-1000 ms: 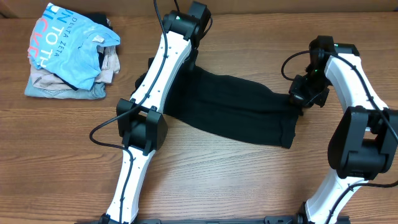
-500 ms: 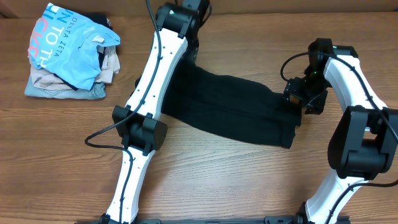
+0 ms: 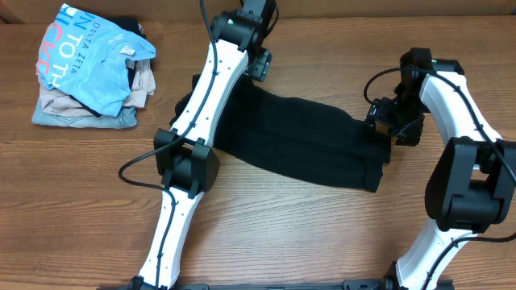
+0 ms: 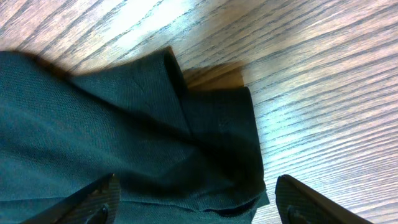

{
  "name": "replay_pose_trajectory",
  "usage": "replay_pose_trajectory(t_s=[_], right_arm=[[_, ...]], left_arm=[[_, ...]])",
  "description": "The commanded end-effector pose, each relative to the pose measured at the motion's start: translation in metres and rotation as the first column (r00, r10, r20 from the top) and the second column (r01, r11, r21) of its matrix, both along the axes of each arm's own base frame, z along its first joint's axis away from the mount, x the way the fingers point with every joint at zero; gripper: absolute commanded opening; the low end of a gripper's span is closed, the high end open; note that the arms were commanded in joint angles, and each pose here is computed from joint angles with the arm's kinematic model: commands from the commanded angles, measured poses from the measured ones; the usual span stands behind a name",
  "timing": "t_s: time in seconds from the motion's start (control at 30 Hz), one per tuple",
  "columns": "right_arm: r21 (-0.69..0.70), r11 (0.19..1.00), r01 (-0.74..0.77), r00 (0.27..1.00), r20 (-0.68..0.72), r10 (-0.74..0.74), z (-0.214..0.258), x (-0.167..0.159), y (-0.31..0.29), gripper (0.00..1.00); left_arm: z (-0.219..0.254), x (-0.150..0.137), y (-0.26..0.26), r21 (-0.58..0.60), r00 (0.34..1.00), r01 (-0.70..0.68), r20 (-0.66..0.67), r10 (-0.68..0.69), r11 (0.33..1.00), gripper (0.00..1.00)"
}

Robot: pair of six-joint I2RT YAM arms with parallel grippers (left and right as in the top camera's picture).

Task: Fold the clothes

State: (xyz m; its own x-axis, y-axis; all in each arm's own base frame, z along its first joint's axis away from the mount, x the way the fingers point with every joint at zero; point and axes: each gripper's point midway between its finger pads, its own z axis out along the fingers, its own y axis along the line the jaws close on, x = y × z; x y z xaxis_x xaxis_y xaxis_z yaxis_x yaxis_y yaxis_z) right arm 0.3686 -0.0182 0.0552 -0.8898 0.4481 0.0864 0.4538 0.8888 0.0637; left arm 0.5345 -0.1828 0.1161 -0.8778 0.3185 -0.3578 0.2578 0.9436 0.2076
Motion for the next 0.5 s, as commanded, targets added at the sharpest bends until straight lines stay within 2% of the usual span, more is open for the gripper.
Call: replay_pose_trajectory(t_s=[0.0, 0.13, 0.33, 0.47], right_arm=[[0.000, 1.000, -0.003, 1.000, 0.023, 0.003, 0.007, 0.001, -0.001, 0.84], [0.000, 1.000, -0.002, 1.000, 0.023, 0.002, 0.007, 0.001, -0.001, 0.84], [0.000, 1.000, -0.002, 1.000, 0.023, 0.002, 0.007, 0.001, -0.001, 0.84], [0.000, 1.000, -0.003, 1.000, 0.023, 0.003, 0.007, 0.001, -0.001, 0.84]], left_arm=[[-0.018, 0.006, 0.020, 0.088, 0.999, -0.052, 0.001, 0.053, 0.995, 0.83], [-0.029, 0.006, 0.028, 0.139, 0.998, -0.064, -0.008, 0.066, 0.988, 0.81], [-0.035, 0.012, 0.036, 0.121, 0.994, -0.112, 0.002, 0.112, 0.986, 0.57], [-0.036, 0.014, 0.040, 0.114, 0.991, -0.132, 0.004, 0.132, 0.985, 0.52]])
